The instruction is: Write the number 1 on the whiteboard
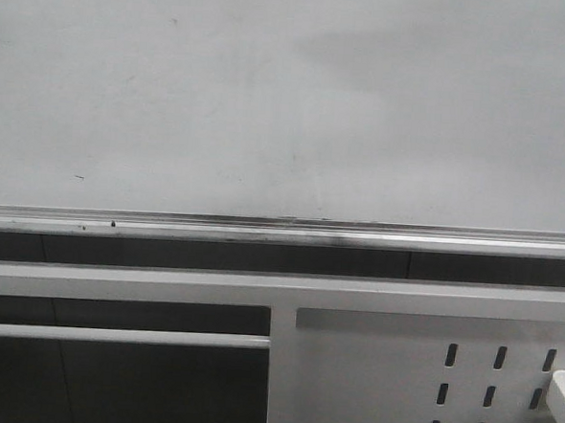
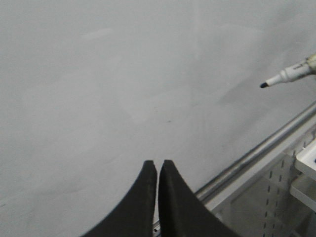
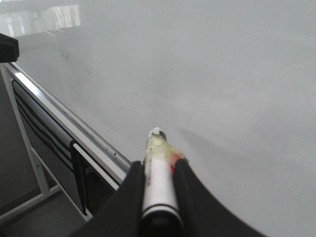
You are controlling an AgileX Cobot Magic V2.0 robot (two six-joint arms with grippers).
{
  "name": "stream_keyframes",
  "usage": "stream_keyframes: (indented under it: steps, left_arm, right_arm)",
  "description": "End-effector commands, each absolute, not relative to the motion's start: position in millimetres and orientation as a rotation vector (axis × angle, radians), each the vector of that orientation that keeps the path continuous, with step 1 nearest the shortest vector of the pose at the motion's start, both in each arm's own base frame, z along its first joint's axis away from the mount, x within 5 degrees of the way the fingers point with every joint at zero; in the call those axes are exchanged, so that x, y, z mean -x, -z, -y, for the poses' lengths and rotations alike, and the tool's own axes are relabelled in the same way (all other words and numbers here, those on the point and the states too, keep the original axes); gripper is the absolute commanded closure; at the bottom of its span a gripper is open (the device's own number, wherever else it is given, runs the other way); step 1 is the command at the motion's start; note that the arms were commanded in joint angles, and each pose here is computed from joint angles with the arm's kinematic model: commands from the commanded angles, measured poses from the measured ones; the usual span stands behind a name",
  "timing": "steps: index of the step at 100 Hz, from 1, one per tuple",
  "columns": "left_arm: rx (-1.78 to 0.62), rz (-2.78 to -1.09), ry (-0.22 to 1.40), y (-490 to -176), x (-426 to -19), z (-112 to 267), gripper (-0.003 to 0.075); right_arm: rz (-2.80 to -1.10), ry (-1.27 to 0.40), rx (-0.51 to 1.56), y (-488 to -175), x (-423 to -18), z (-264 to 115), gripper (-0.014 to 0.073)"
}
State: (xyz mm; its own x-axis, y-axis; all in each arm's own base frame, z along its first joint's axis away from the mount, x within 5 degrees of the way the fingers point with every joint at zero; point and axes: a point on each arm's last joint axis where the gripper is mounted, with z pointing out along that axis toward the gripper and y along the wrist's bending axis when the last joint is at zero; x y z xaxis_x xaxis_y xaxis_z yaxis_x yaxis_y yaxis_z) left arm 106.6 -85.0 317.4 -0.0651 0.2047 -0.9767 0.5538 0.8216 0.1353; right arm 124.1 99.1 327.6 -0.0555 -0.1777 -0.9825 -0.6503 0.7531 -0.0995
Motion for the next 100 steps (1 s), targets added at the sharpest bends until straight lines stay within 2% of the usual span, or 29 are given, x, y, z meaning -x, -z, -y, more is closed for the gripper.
stream_keyframes:
  steps: [1,44,100]
  left_arm:
    - [-0.512,-1.603,0.311,-325.4,-109.9,79.8,0.074]
    - [-0.265,-1.684,0.274,-299.0,-117.1,64.7,0.074]
    - [-0.228,-1.677,0.228,-298.9,-118.7,60.1,0.074]
  right_arm:
    - [-1.546,-0.417,0.6,-342.0,-127.3,-94.8,0.0664]
    - [-1.547,-0.393,0.576,-340.9,-136.4,-98.1,0.0664]
    - [-1.559,-0.332,0.562,-340.3,-161.7,-110.6,0.0664]
